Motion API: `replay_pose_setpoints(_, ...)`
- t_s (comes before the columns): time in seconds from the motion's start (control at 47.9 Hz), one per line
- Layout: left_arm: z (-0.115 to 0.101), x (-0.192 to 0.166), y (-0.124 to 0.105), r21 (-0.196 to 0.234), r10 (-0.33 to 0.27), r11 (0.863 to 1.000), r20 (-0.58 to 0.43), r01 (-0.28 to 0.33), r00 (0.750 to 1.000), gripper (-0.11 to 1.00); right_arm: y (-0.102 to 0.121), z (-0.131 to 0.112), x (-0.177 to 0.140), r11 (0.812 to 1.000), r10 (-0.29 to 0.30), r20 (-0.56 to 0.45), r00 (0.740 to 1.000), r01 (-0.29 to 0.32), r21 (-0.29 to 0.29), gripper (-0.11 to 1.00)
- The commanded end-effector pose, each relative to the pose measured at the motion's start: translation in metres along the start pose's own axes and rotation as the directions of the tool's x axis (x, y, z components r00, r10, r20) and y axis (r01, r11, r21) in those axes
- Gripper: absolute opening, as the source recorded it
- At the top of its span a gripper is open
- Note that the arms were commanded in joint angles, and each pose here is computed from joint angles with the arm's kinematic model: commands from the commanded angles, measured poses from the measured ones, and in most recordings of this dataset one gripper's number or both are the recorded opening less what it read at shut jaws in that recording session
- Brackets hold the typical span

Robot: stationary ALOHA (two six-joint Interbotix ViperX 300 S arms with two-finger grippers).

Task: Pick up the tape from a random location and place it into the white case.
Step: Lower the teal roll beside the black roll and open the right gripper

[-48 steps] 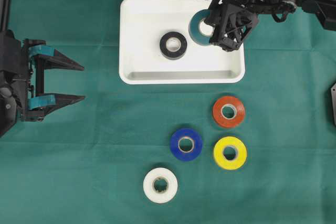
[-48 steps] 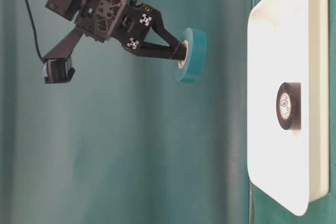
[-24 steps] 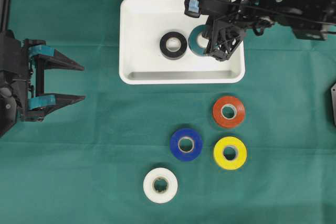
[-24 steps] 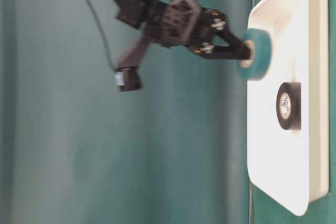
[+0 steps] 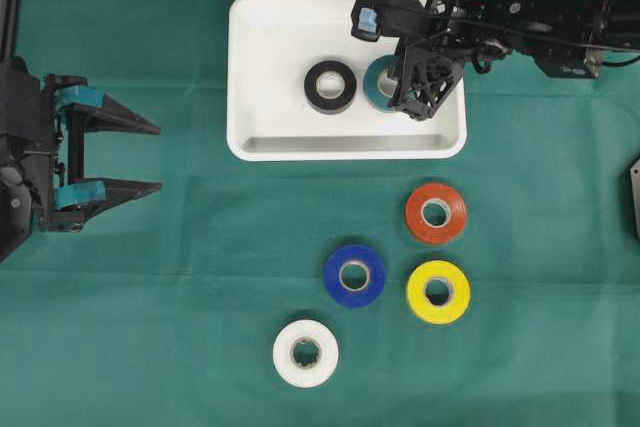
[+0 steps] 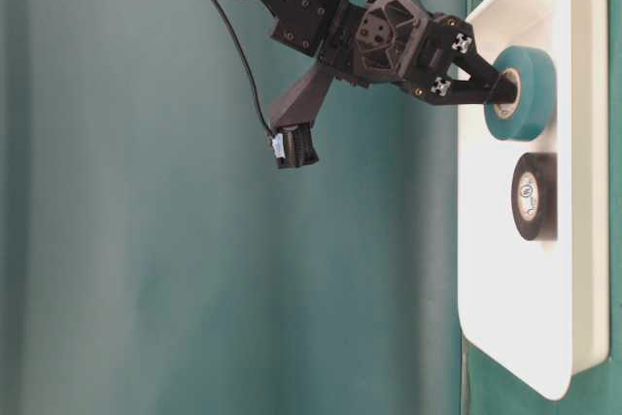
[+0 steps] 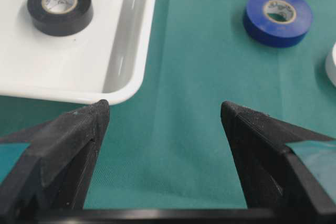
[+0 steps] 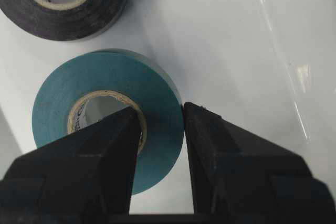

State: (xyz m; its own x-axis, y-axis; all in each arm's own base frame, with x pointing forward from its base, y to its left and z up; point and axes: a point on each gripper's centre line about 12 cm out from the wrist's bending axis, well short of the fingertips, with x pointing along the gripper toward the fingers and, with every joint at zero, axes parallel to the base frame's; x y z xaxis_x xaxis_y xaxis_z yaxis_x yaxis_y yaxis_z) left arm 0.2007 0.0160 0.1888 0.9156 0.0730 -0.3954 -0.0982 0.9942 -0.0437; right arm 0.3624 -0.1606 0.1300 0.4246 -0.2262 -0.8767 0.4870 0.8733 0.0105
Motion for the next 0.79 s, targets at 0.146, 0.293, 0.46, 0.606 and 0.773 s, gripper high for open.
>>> replay_pose_setpoints(0.146, 0.0077, 0.0009, 0.0003, -0.001, 0.002, 1.0, 0.023, -0.002, 1.0, 0.84, -0.0001, 0.0078, -0.007, 1.0, 0.002, 0.029, 1.0, -0.002, 0.004, 0.29)
replay_pose_setpoints(0.293, 0.0081, 0.0009, 0.0003, -0.001, 0.002, 1.0, 0.023, -0.002, 1.0, 0.84, -0.0003, 0.0081, -0.0077, 1.0, -0.001, 0.017, 1.0, 0.001, 0.004, 0.29)
replay_pose_setpoints(0.46, 0.0081, 0.0009, 0.0003, -0.001, 0.002, 1.0, 0.023, -0.002, 1.0, 0.84, -0.0002, 0.0105, -0.0091, 1.0, 0.0, 0.023, 1.0, 0.0, 0.006, 0.29)
replay_pose_setpoints(0.606, 0.0081, 0.0009, 0.0003, -0.001, 0.002, 1.0, 0.023, -0.002, 1.0, 0.84, -0.0002, 0.0124, -0.0103, 1.0, -0.001, 0.028, 1.0, 0.001, 0.002, 0.65)
replay_pose_setpoints(0.773, 0.0077, 0.0009, 0.0003, -0.001, 0.002, 1.0, 0.02, -0.002, 1.0, 0.84, -0.0003, 0.0154, -0.016, 1.0, -0.001, 0.042, 0.999, 0.001, 0.001, 0.93)
